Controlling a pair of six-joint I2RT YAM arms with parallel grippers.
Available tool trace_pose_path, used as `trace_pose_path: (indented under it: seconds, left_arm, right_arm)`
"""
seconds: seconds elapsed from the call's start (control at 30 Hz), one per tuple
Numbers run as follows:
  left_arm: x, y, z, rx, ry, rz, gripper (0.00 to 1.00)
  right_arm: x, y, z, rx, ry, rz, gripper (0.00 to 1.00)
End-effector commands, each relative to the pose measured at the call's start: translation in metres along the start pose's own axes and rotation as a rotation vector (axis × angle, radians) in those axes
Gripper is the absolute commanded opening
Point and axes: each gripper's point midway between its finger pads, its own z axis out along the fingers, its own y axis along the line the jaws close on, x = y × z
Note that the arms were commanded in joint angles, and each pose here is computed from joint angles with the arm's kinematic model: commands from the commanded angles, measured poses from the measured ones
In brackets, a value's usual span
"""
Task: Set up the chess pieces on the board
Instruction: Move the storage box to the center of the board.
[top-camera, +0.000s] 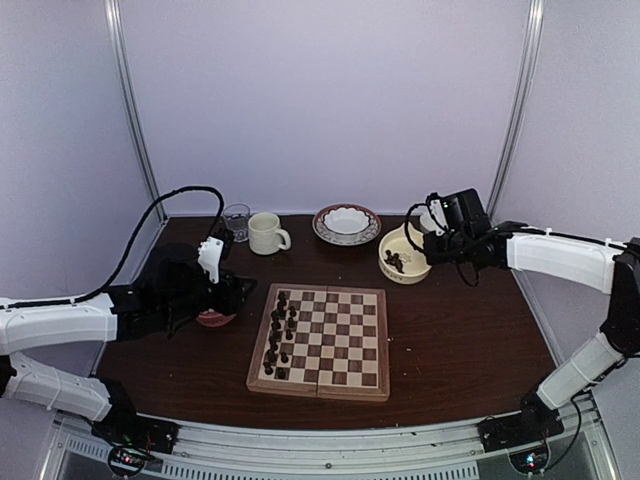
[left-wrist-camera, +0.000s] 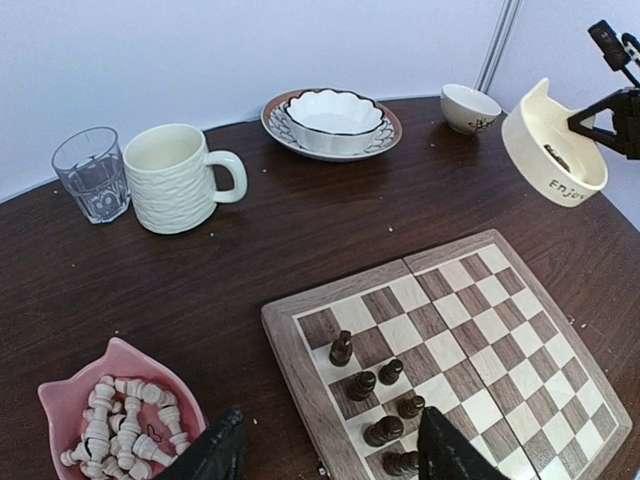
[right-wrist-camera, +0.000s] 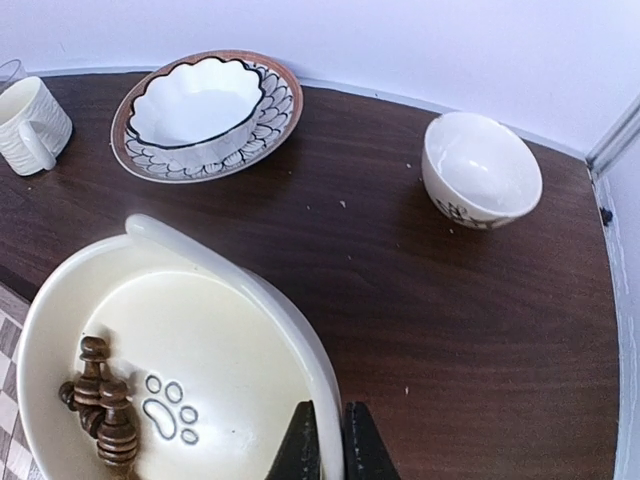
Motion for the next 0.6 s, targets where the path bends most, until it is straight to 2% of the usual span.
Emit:
trace_pose_path:
  seconds: [0.0, 0.23, 0.57]
  left_arm:
    - [-0.023, -0.008, -0.003, 0.035, -0.053, -0.026, 0.59]
    - [-0.022, -0.009, 0.002, 0.035, -0.039, -0.024, 0.58]
    - [-0.024, -0.011, 0.0, 0.047, -0.045, -0.027, 0.58]
  right_arm:
    - [0.03, -0.015, -0.032, 0.013, 0.044, 0.111, 0.0]
    - [0.091, -0.028, -0.034, 0.044, 0.088, 0.175, 0.01]
    - [0.125, -0.021, 0.008, 0.018, 0.239, 0.236, 0.0]
